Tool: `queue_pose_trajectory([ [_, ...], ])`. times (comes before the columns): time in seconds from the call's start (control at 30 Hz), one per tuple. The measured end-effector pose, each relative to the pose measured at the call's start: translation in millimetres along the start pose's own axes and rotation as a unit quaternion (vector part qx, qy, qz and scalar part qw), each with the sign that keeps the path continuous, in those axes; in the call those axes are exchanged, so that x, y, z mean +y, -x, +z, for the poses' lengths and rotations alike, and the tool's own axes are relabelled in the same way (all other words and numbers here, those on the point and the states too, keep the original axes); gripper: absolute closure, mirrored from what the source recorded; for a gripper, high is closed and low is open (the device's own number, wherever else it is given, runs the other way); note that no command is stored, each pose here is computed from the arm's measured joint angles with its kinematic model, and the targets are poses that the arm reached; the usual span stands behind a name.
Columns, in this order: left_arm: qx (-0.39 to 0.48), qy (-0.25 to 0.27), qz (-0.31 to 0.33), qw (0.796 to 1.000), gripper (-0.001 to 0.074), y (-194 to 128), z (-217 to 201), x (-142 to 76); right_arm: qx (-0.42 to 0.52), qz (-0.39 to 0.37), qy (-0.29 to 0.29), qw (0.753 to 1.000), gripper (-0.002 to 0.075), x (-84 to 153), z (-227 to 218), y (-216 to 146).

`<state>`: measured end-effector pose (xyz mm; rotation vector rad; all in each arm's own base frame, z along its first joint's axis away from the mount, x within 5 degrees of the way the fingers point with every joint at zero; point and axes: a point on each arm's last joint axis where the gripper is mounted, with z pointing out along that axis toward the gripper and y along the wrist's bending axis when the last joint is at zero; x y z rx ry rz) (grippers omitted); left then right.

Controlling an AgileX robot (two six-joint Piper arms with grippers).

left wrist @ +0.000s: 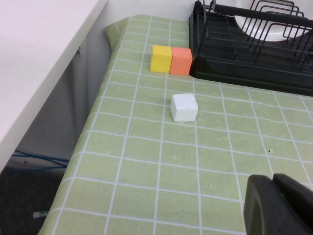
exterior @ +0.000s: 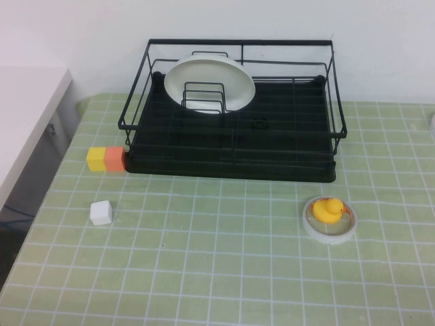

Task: Place plate on rack

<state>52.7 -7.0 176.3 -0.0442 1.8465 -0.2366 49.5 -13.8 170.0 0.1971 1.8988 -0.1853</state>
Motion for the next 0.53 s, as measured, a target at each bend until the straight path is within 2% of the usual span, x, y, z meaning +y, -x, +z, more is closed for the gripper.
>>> queue_pose_trajectory([
  [0.23,0.0,0.0,-0.005,1.0,0.0737,0.0,0.0,0.0,0.001,0.0,0.0,1.0,0.0728,0.0,0.0,-0.2],
  [0.53,0.0,0.0,-0.006,1.0,0.0737,0.0,0.0,0.0,0.0,-0.012,0.031,0.999,0.0728,3.3,0.0,-0.1],
])
